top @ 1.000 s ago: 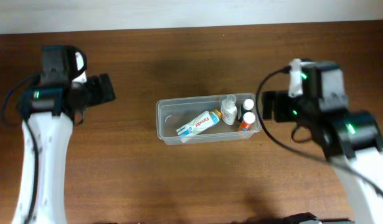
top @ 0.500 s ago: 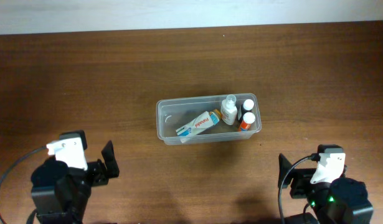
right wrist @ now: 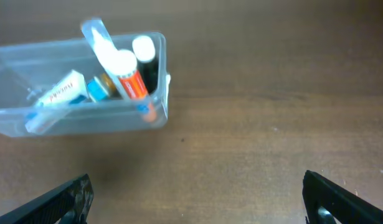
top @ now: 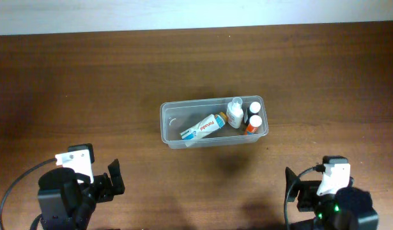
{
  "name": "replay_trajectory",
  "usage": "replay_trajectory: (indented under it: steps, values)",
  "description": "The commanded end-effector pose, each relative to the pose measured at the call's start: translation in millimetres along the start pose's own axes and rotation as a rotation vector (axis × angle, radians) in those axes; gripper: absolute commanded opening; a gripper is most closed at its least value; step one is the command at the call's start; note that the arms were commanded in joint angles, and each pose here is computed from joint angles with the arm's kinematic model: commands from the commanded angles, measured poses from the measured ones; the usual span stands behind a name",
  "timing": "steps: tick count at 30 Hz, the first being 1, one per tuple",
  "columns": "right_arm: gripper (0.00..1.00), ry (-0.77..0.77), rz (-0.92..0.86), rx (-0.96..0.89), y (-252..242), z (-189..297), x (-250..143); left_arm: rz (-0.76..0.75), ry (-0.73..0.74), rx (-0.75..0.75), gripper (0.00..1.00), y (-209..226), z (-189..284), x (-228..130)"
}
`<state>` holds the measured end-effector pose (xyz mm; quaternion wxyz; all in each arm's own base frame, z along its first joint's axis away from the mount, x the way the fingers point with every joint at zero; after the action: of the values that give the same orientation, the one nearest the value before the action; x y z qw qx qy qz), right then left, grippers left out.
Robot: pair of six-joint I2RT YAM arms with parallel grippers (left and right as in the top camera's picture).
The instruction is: Pack container
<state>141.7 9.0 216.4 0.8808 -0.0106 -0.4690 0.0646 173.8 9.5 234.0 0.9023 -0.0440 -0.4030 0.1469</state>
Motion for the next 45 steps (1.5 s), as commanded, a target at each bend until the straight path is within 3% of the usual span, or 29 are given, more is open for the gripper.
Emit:
replay_trajectory:
  steps: [1, 7, 13, 17, 38, 45]
  values:
    - [0.98, -0.112, 0.001, -0.054, -7, -6, -2, -0.011, 0.006, -0.005, 1.0, 0, -1, -2]
    - [0.98, -0.335, -0.052, -0.137, -20, -47, 8, -0.011, 0.01, -0.004, 1.0, 0, -1, -3]
    - [0.98, -0.553, 0.084, -0.217, -25, -73, 24, -0.011, 0.011, -0.003, 1.0, 0, -1, -3]
    - [0.98, -0.489, 0.096, -0.191, -20, -101, -4, -0.011, 0.013, -0.003, 1.0, 0, -1, -3]
    - [0.98, -0.497, 0.097, -0.188, -20, -101, -3, -0.011, 0.013, -0.003, 1.0, 0, -1, -3]
    - [0.98, -0.497, 0.097, -0.188, -20, -101, -3, -0.078, 0.036, -0.069, 1.0, -14, -1, -13]
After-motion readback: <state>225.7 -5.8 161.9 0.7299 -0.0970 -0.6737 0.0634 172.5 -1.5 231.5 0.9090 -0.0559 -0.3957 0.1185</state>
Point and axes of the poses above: each gripper's point midway between its finger pads, its own z axis back along the fingers, its own y axis along the line the jaws close on, x = y × z, the point moved 2 cm from there along z, back along the fingers, and after that the axes turned 11 degrees about z, right-handed, at the moved point
